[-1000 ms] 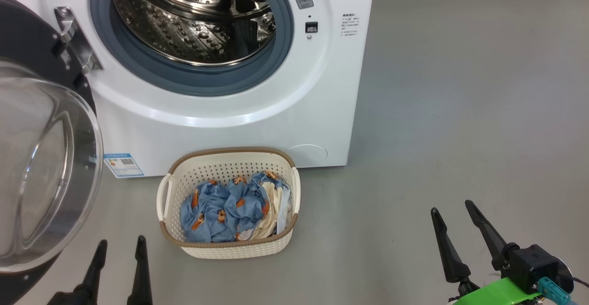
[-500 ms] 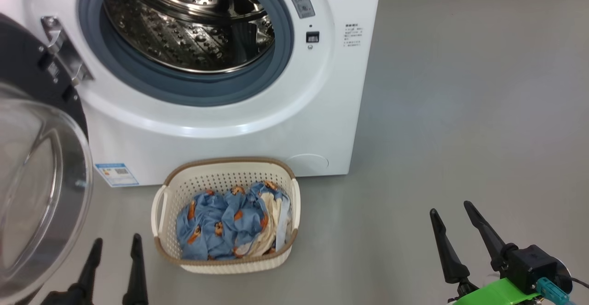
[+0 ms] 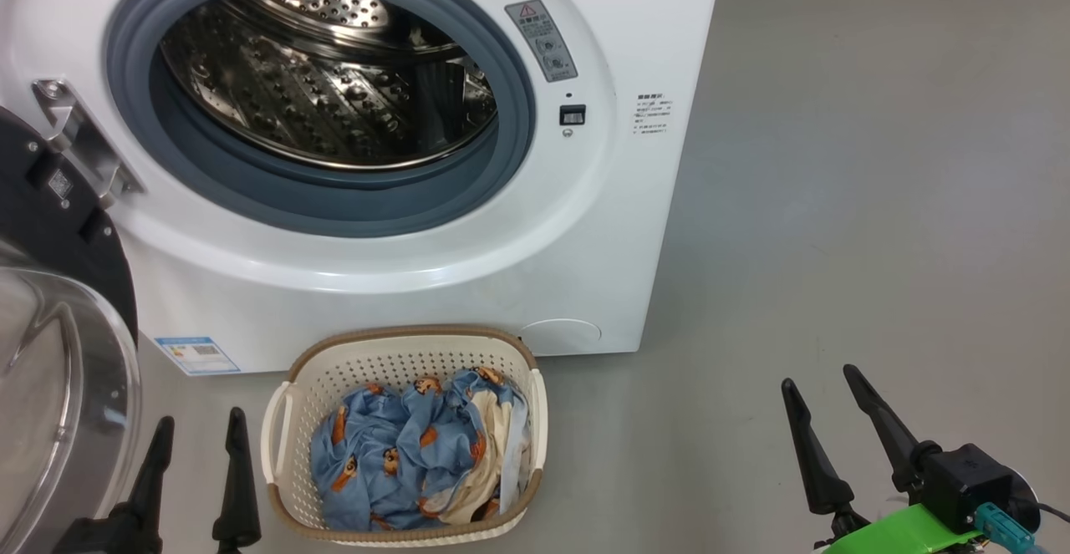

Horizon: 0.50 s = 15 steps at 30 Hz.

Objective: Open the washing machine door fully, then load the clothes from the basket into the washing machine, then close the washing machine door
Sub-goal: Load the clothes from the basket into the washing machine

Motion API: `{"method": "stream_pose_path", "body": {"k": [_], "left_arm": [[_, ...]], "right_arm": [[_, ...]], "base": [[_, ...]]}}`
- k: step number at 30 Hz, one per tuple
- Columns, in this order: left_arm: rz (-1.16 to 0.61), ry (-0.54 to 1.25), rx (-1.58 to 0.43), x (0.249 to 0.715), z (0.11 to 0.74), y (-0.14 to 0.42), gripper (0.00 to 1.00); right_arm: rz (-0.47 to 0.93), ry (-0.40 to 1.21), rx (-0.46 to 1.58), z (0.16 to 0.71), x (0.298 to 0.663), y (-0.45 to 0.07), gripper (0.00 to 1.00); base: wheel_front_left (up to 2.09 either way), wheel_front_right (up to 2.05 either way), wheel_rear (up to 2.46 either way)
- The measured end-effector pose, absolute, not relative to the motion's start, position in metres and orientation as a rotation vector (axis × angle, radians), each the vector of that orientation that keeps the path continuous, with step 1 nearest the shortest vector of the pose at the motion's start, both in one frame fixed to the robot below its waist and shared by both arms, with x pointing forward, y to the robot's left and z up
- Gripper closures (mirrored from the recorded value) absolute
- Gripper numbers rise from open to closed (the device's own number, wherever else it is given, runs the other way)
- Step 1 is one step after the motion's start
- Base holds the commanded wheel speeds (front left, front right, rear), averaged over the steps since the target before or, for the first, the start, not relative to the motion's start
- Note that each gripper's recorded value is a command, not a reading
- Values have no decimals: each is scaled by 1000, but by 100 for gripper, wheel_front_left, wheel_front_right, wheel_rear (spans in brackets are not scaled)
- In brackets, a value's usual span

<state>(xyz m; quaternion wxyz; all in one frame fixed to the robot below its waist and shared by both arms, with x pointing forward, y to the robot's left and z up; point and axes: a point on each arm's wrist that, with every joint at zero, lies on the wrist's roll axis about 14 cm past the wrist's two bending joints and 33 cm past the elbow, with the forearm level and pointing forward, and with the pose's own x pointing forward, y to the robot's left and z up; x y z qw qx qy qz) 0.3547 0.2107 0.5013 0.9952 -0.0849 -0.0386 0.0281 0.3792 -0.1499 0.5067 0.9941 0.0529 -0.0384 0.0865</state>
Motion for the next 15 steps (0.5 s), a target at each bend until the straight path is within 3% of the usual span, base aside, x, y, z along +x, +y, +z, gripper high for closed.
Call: {"method": "stream_pose_path", "body": {"k": [15], "left_arm": [[43, -43, -184, 355, 491, 204, 0]], "right_arm": [[177, -52, 110, 498, 382, -148, 0]], "base": [[1, -1, 0]]}}
